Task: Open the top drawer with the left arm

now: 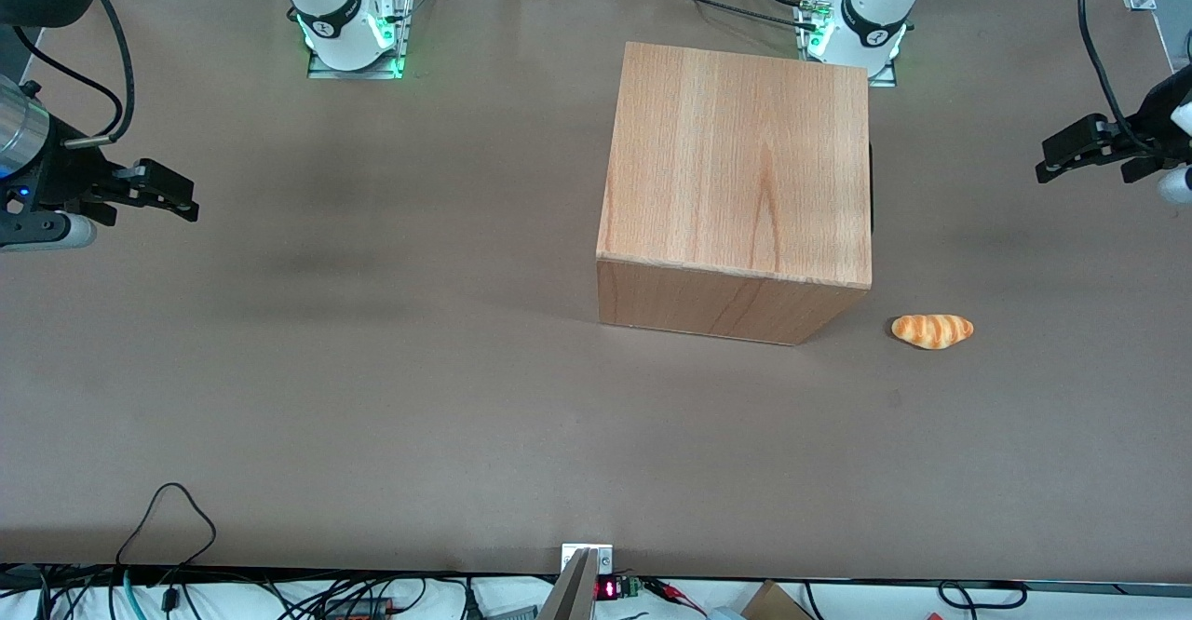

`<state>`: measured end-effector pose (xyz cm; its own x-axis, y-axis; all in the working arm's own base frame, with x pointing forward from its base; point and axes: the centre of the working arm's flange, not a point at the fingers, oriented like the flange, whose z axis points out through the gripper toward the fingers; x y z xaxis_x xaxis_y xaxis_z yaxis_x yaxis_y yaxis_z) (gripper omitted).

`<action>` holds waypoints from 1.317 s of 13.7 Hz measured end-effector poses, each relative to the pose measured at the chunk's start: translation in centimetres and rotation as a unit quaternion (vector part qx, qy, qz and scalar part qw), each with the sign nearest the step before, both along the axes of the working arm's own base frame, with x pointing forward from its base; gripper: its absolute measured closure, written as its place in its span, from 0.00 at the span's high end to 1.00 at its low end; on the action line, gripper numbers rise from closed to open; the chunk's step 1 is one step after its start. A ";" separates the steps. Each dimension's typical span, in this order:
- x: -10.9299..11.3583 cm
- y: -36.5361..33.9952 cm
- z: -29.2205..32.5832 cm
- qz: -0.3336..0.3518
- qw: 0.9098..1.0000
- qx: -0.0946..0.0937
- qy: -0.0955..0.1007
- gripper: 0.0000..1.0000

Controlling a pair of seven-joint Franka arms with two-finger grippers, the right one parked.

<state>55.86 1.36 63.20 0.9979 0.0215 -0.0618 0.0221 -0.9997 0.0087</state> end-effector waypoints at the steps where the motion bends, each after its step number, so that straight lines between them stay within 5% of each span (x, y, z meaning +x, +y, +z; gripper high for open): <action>1: 0.0 0.0 0.0 0.000 1.000 0.000 0.000 1.00; 18: 0.4 1.4 -1.3 0.012 1.000 -0.001 0.018 1.00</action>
<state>56.29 2.76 61.94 0.9942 0.0457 -0.0973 0.0468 -0.9989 0.0090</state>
